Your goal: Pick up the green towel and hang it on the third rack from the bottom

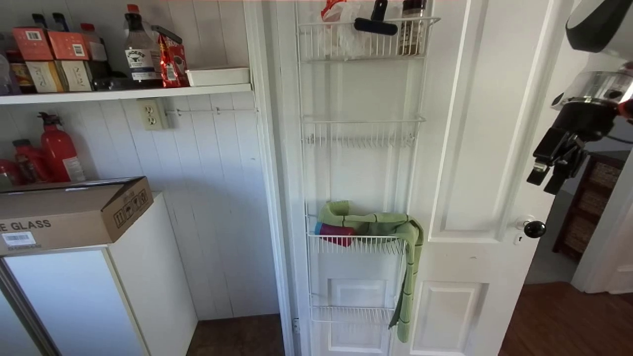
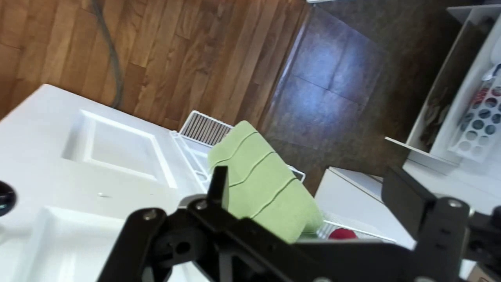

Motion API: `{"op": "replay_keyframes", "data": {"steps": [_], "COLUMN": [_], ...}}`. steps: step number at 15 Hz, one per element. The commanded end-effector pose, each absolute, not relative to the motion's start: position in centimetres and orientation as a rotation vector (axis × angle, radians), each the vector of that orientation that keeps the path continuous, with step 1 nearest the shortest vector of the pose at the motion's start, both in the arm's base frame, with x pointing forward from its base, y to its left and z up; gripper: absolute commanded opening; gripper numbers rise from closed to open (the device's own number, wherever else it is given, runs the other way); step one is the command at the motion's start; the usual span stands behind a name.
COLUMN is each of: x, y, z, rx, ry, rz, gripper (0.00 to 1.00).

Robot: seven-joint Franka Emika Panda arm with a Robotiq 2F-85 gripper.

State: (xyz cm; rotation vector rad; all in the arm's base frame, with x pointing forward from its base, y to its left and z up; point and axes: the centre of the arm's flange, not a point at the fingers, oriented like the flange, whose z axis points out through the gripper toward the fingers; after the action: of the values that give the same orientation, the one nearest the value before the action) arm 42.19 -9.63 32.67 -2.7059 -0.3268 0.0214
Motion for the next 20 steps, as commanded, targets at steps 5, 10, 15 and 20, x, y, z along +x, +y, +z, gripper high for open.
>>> {"op": "replay_keyframes", "data": {"steps": [5,10,15,20], "x": [46.3,44.6,45.6,46.7], "y": [-3.6,-4.2,-2.4,0.7], "z": [25.9,26.4,24.0,20.4], "rx": [-2.558,-2.572,-2.557,-2.480], "ry": [-0.073,-0.178,0.032,0.330], "rz": [0.136,0.137,0.127,0.049], "gripper": [1.00,1.00,1.00,1.00]}}
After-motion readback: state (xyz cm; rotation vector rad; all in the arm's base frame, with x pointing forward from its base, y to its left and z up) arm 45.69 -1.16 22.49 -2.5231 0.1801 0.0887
